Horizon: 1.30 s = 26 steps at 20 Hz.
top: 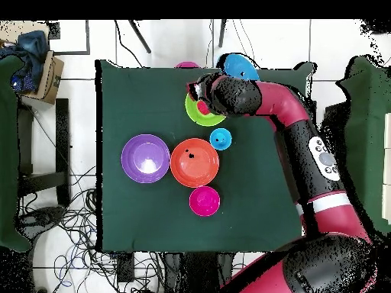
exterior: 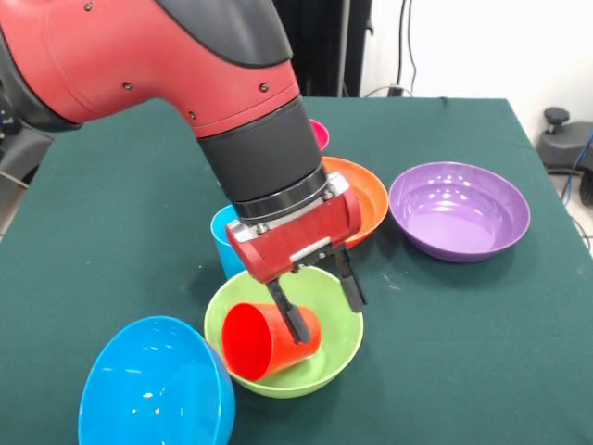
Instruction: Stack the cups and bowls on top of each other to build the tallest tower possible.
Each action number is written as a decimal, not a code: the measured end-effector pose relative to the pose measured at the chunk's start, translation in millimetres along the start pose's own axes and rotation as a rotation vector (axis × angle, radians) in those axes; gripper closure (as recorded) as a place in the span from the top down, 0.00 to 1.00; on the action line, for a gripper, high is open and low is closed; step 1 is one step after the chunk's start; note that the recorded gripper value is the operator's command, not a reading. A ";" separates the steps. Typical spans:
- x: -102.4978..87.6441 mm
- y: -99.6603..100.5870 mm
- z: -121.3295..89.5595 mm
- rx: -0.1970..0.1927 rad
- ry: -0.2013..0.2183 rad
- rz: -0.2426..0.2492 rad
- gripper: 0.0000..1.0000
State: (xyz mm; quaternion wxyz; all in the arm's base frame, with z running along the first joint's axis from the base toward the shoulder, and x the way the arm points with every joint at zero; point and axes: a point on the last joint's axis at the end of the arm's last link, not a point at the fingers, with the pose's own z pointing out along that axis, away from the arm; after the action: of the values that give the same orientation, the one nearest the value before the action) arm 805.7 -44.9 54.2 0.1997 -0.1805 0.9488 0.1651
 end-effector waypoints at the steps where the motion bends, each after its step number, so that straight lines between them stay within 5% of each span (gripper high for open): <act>1: 1.7 -1.5 -0.7 -0.001 0.007 0.002 1.00; 9: 34.9 -34.1 -15.1 -0.012 0.092 0.051 1.00; 26: 42.0 -68.0 -4.7 0.026 0.086 0.097 1.00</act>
State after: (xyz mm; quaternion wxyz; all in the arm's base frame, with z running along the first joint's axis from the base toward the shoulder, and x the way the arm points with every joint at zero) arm 796.0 -118.2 23.4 0.1527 -0.1385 0.9662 0.1545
